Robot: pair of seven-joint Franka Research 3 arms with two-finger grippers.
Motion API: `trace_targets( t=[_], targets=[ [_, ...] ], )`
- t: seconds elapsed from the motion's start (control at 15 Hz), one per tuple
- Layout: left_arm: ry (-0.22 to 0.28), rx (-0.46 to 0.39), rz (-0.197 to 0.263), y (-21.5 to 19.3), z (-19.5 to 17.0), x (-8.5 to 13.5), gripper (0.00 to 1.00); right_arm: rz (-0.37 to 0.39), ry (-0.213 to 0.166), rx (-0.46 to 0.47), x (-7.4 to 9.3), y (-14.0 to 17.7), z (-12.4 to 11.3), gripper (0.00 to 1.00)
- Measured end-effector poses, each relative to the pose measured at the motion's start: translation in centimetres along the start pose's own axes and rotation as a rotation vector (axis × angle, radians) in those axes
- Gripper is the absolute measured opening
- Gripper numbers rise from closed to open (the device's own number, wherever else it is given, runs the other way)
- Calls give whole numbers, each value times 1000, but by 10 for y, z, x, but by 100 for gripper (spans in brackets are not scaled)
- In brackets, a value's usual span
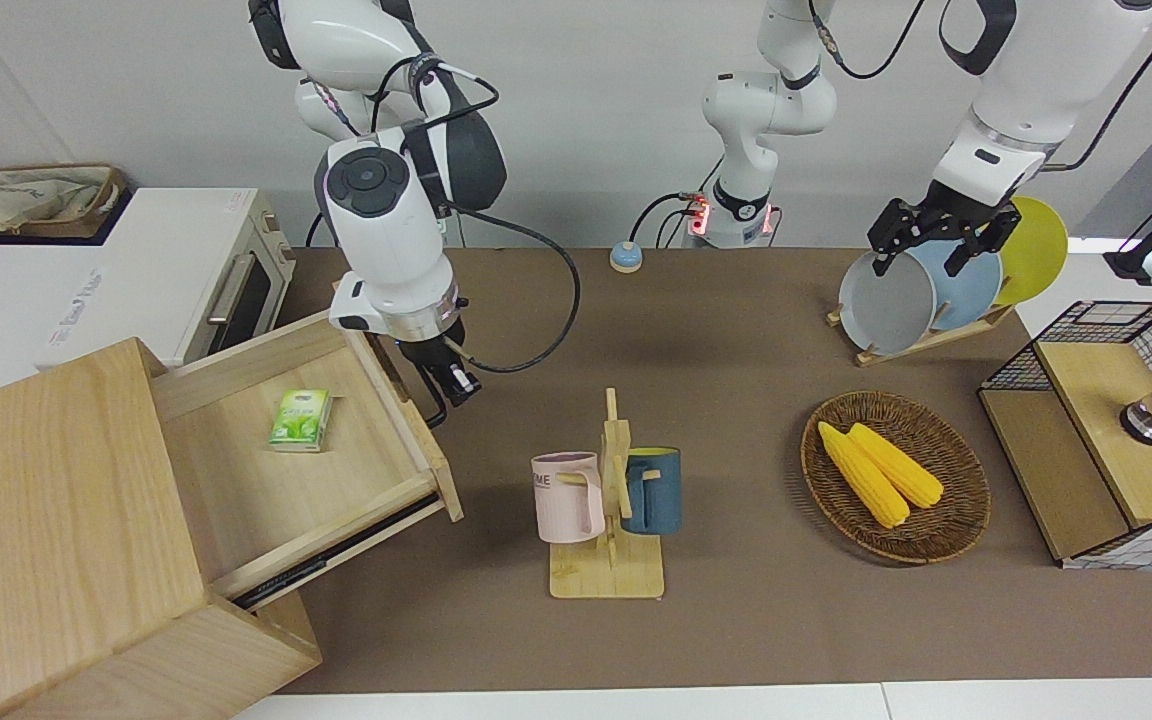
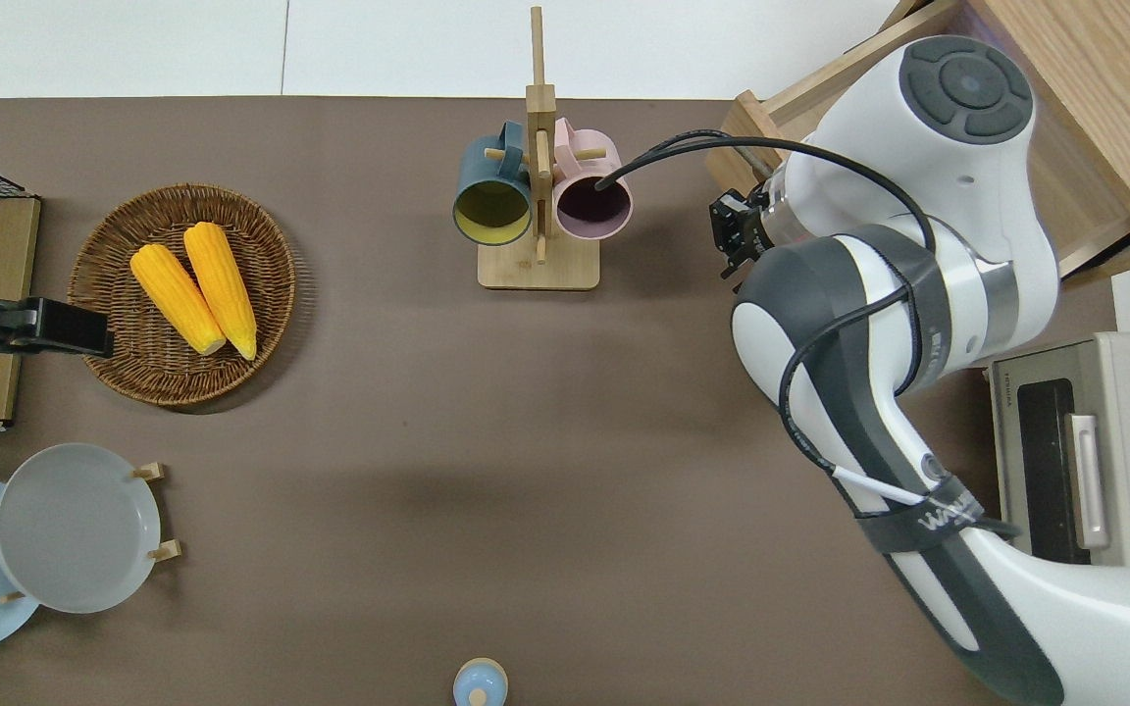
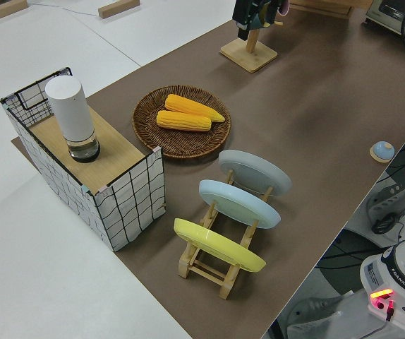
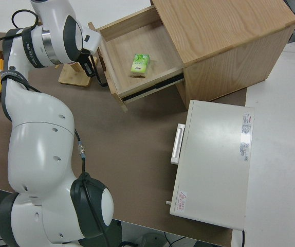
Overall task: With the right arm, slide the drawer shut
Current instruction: 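Push the drawer front with the right gripper away from the robot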
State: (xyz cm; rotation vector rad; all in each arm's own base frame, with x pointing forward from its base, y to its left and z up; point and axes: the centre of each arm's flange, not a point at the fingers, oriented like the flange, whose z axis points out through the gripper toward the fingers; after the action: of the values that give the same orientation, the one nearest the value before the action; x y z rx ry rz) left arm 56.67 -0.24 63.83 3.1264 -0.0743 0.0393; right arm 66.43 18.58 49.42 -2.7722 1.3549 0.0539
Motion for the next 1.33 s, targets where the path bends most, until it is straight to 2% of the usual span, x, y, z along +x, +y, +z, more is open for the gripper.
trace_targets(
  t=[0.4, 1.33],
  targets=[
    [0, 0, 0, 0, 0, 0, 99, -36, 14, 9, 54, 24, -4, 0],
    [0, 0, 0, 0, 0, 0, 100, -169, 24, 10, 164, 93, -11, 0]
  ],
)
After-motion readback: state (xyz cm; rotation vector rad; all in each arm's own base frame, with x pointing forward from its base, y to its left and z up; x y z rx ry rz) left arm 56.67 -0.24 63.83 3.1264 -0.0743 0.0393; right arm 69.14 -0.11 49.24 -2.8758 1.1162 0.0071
